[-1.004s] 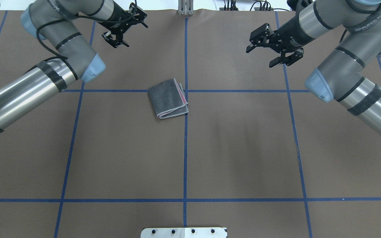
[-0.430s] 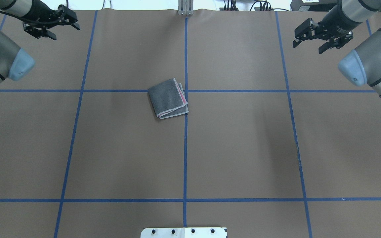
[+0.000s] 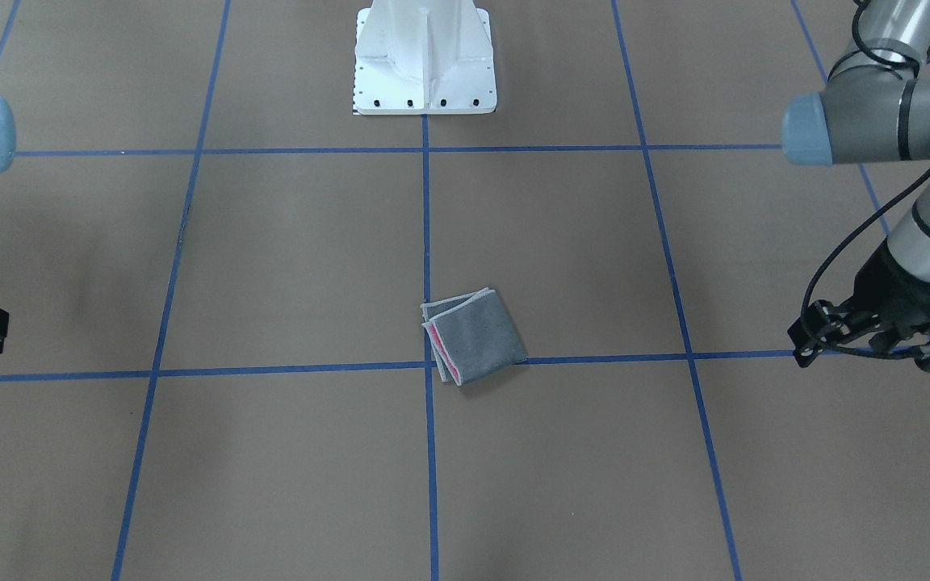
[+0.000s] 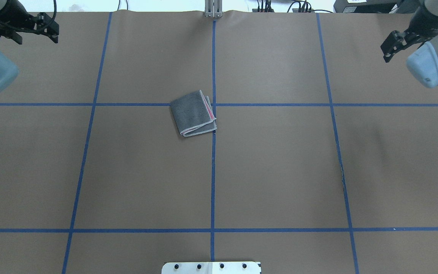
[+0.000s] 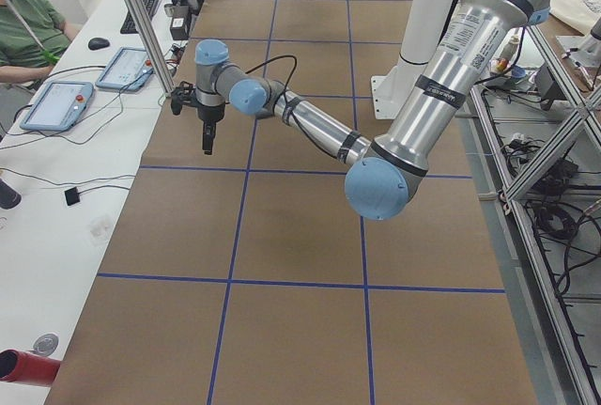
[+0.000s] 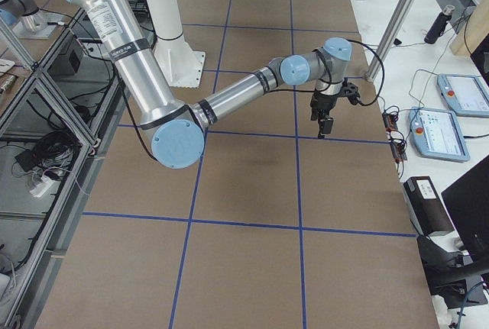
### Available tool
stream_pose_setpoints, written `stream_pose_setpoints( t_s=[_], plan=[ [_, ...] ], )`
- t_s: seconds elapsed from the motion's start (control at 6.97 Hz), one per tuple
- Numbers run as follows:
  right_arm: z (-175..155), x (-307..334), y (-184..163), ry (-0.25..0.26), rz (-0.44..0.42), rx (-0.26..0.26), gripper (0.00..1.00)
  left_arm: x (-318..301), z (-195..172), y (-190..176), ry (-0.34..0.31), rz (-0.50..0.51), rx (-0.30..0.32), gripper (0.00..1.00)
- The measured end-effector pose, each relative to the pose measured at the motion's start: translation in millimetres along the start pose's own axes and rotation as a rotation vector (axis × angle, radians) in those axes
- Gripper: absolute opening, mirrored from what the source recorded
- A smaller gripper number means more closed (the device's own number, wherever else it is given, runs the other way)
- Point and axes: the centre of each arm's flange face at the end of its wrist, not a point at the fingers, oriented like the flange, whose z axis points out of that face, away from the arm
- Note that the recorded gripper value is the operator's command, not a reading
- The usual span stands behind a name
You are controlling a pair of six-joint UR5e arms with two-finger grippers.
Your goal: Fold towel twice with both arms
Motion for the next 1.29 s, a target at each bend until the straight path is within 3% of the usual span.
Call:
stream_pose_setpoints(
  t_s=[0.14,0.29,0.43,0.57,0.86,1.29],
  plan=[
    [7.5,20.3,11.5,-0.007,-0.032,-0.009,1.00,-19.4,-22.1,23.1,-0.056,0.147,-0.020,1.00],
    [21.6,44.3,24.7,-0.016,-0.057,0.026,1.00,-53.3,-38.5,38.4,-0.076,0.254,-0.033,1.00],
    [45.3,80.6,47.0,-0.023,-0.064,0.071,1.00,-88.8,-44.6,50.5,-0.067,0.295,-0.049,1.00],
    [73.0,120.8,76.0,-0.043,-0.054,0.103,1.00,-115.1,-39.8,64.7,-0.047,0.300,-0.071,1.00],
    [107.2,176.5,134.7,-0.125,0.018,0.079,1.00,-176.4,-17.2,97.0,-0.051,0.236,-0.132,1.00],
    [101.2,234.5,180.9,-0.176,0.141,0.090,1.00,-289.8,-12.1,163.6,0.107,0.077,-0.214,1.00]
  ],
)
